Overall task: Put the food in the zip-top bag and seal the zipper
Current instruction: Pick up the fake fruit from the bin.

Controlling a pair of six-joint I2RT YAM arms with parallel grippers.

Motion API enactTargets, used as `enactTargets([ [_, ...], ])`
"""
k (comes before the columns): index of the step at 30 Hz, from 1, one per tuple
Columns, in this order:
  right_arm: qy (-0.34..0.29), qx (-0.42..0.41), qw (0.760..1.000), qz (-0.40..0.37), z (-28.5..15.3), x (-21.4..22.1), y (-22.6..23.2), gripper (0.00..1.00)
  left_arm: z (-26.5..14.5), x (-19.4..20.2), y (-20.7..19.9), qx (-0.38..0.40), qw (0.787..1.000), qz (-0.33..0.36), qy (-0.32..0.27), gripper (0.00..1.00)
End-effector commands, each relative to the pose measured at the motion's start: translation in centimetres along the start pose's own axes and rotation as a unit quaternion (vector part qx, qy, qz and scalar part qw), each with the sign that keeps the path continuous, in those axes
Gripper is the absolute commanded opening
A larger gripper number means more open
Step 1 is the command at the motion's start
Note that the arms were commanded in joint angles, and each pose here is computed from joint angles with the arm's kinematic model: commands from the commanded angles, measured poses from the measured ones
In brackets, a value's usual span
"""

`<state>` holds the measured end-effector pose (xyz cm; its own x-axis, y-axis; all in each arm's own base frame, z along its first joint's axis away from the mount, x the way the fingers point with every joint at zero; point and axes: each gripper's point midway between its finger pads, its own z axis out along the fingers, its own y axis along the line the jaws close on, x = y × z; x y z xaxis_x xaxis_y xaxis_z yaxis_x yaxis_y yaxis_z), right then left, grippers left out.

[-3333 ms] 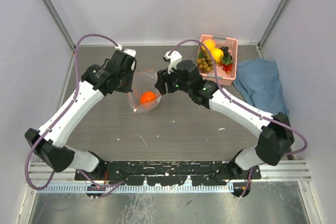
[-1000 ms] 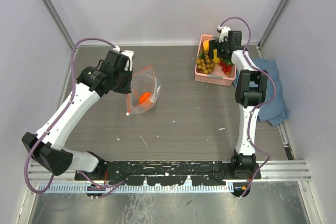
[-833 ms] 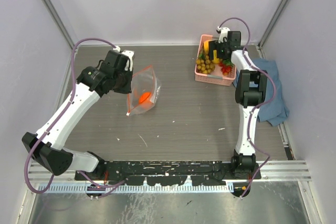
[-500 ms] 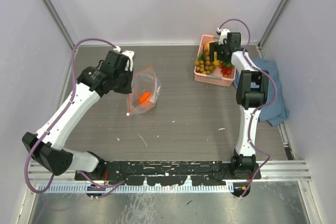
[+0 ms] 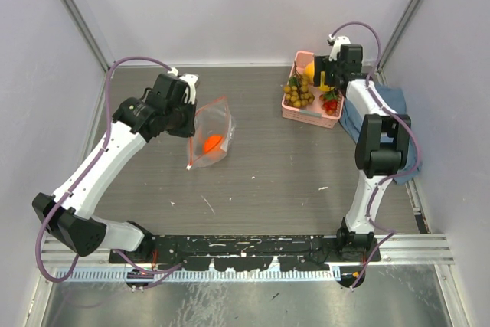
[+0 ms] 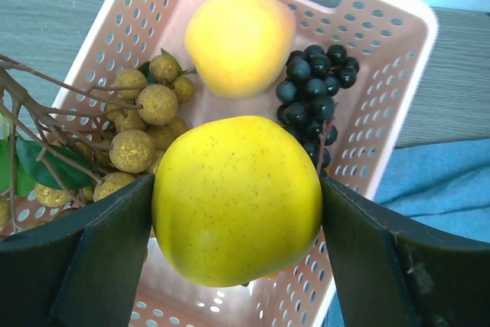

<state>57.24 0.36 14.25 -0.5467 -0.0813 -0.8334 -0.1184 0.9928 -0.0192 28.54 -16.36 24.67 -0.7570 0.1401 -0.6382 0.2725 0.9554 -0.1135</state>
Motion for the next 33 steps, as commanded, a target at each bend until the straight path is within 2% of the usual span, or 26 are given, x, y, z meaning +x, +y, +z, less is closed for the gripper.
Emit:
enactTargets([
  [1,-0.074,0.04,0.996,0.013,-3.3,-4.7,-1.0,0.56,-1.1,-1.5,-0.6,0.026,0.999,0.007,-0.04,0.0],
  [7,-0.09,0.023,0.995,0.021,-6.4,-5.2,0.6,0.55,-1.3,-1.6,-0.9,0.034,0.998,0.007,-0.043,0.0],
  [15,-0.14,-0.014,0.989,0.039,-12.2,-6.0,5.1,0.55,-1.6,-1.7,-1.1,0.041,0.998,0.01,-0.052,0.0],
  [20,-0.17,-0.044,0.984,0.043,-16.9,-6.6,9.4,0.54,-1.7,-1.8,-1.5,0.053,0.997,0.011,-0.056,0.0],
  [33,-0.216,-0.192,0.957,0.029,-27.3,-6.8,21.9,0.54,-1.8,-1.9,-1.9,0.067,0.996,0.01,-0.06,0.0],
])
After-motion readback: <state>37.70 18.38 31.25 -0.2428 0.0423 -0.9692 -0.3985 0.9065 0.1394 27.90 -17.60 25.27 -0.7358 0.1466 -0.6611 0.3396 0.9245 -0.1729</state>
